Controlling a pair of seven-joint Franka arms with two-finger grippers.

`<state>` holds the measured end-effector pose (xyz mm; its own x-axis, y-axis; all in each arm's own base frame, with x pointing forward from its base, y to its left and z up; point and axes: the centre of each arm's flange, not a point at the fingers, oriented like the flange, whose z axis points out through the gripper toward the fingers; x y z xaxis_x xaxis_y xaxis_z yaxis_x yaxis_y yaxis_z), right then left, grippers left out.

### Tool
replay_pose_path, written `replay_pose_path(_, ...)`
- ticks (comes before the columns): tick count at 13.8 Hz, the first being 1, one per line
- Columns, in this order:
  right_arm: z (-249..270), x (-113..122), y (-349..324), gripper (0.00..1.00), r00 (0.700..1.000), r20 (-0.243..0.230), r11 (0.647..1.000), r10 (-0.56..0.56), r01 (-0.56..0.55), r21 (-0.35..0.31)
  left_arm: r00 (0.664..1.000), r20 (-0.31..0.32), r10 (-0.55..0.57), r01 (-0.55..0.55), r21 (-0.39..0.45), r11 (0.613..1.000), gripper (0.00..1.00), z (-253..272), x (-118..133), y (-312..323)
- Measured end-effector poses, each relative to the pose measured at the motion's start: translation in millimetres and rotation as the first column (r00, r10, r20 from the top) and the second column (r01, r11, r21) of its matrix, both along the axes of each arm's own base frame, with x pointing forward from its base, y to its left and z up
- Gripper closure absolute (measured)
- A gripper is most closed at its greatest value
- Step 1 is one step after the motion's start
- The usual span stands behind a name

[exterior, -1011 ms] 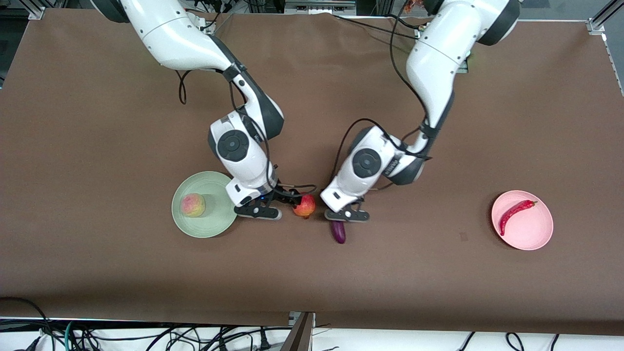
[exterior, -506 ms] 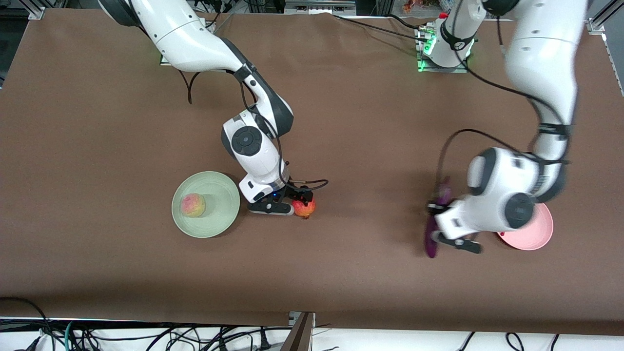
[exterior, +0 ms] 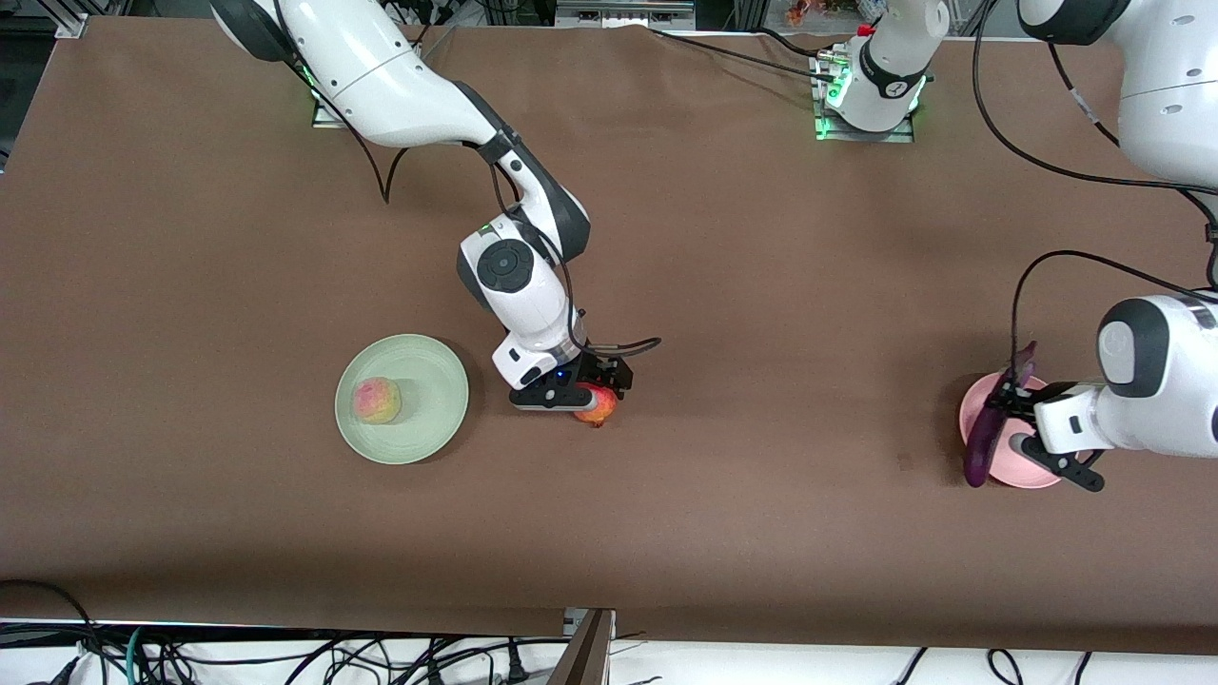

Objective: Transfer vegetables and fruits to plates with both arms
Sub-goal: 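Carry the eggplant onto the pink plate with the left gripper, then grasp the pomegranate with the right gripper while the left gripper releases the eggplant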

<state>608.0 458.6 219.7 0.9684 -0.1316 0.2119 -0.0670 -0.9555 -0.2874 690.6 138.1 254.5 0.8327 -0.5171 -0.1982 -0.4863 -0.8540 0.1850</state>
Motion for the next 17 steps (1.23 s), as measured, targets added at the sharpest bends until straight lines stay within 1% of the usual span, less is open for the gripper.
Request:
replay_pose_path(4, -6.7, 2.3, -2.1, 0.0, 1.0, 0.021, 1.0, 0.0, -0.001, 0.002, 0.993, 0.024, -0.118, 0.118, 0.018, 0.993, 0.67, -18.2, -4.4, 39.0)
replay_pose_path(6, -10.8, 2.3, -1.9, 0.0, 0.999, 0.032, 1.0, 0.005, -0.006, 0.002, 0.983, 0.053, -0.175, 0.174, 0.012, 0.985, 0.67, -29.5, -2.6, 46.7)
replay_pose_path(10, -21.3, 2.9, -3.2, 0.0, 0.999, 0.046, 1.0, 0.005, -0.005, 0.008, 0.976, 0.072, -0.205, 0.206, 0.006, 0.979, 0.67, -41.6, -1.9, 52.6)
replay_pose_path(11, -22.4, 3.1, -3.5, 0.03, 0.999, 0.047, 1.0, 0.004, -0.005, 0.008, 0.976, 0.072, -0.207, 0.208, 0.006, 0.978, 0.67, -41.5, -1.8, 52.5)
replay_pose_path(12, -23.1, 3.2, -3.6, 0.04, 0.999, 0.05, 1.0, 0.005, -0.006, 0.008, 0.975, 0.072, -0.209, 0.209, 0.006, 0.978, 0.63, -41.5, -1.8, 52.2)
replay_pose_path(13, -22.9, 3.5, -3.7, 0.16, 0.999, 0.053, 1.0, 0.006, -0.006, 0.01, 0.975, 0.072, -0.209, 0.209, 0.005, 0.978, 0.53, -41.6, -1.7, 52.1)
replay_pose_path(14, -22.2, 4.1, -3.8, 0.19, 0.998, 0.056, 1.0, 0.005, -0.006, 0.011, 0.975, 0.073, -0.21, 0.21, 0.005, 0.978, 0.44, -41.5, -1.7, 52.1)
replay_pose_path(15, -22.3, 4.1, -3.8, 0.19, 0.998, 0.056, 1.0, 0.005, -0.006, 0.011, 0.974, 0.073, -0.214, 0.214, 0.004, 0.977, 0.33, -41.5, -1.8, 52.1)
replay_pose_path(16, -22.2, 4.1, -3.8, 0.19, 0.998, 0.056, 1.0, 0.006, -0.006, 0.011, 0.973, 0.073, -0.218, 0.219, 0.003, 0.976, 0.24, -41.3, -1.7, 52.1)
replay_pose_path(17, -21.7, 4.5, -3.9, 0.19, 0.998, 0.058, 1.0, 0.006, -0.007, 0.011, 0.973, 0.073, -0.22, 0.221, 0.002, 0.975, 0.13, -40.8, -1.5, 51.8)
